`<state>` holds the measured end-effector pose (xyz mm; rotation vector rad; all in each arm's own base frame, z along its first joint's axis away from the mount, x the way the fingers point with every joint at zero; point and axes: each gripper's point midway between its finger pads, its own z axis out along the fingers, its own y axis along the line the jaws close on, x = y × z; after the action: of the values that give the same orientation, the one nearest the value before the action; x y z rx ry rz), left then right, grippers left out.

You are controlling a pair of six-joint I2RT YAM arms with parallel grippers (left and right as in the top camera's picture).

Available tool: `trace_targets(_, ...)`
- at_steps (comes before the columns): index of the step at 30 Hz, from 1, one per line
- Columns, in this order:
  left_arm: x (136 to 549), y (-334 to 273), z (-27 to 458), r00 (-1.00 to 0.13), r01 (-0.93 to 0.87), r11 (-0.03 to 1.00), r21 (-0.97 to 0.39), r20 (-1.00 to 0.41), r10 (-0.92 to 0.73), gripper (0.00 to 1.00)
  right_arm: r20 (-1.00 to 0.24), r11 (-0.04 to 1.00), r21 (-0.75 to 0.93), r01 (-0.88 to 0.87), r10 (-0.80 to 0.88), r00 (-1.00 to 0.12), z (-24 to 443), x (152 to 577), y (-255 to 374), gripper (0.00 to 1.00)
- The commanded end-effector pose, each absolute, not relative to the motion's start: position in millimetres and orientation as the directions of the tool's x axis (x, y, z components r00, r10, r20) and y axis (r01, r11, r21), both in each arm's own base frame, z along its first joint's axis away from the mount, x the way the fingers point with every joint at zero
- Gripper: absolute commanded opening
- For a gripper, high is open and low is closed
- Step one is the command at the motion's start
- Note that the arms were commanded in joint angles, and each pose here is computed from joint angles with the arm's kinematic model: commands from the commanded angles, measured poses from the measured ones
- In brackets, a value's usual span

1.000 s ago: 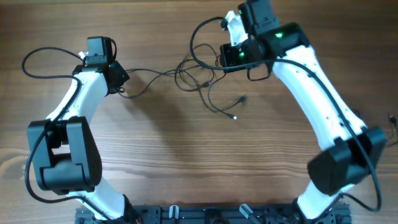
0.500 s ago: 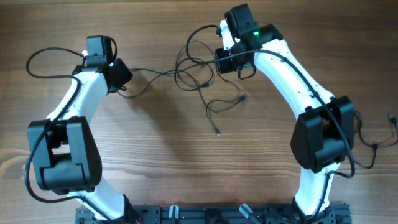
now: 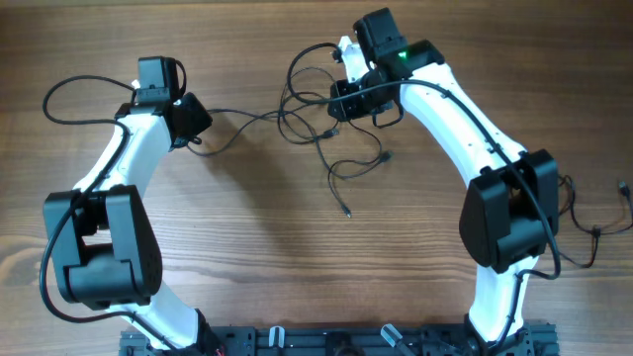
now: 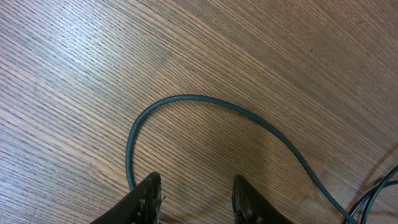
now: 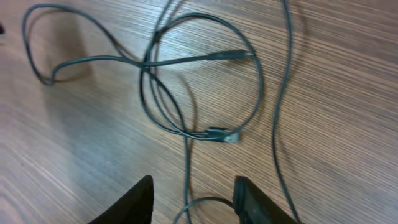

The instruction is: Untangle cables

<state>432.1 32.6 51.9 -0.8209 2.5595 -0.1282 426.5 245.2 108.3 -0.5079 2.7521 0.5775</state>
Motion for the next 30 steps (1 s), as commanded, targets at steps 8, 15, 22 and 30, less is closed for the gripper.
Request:
trace_targets(8,433,34,52,-0.721,-0.532,0.816,-0.227,-0.385,-0.577,0.42,-0.17,0.912,0.4,-0.085,-0.017,-0.985,63,425,264,0.45)
trace_targets(15,433,34,52,-0.721,-0.532,0.816,-0.227,-0.385,-0.577,0.43,-0.1,0.931,0.323,0.172,0.215,-0.972,34,432,247,0.38)
trace_targets(22,433,34,52,-0.721,-0.532,0.816,-0.227,-0.385,-0.577,0.43,-0.043,0.913,0.281,0.295,0.319,-0.947,6,430,242,0.27)
trace_targets(30,433,31,52,-0.725,-0.525,0.816,-0.242,-0.377,-0.577,0.43,-0.029,0.915,0.268,0.301,0.32,-0.947,-18,432,242,0.27)
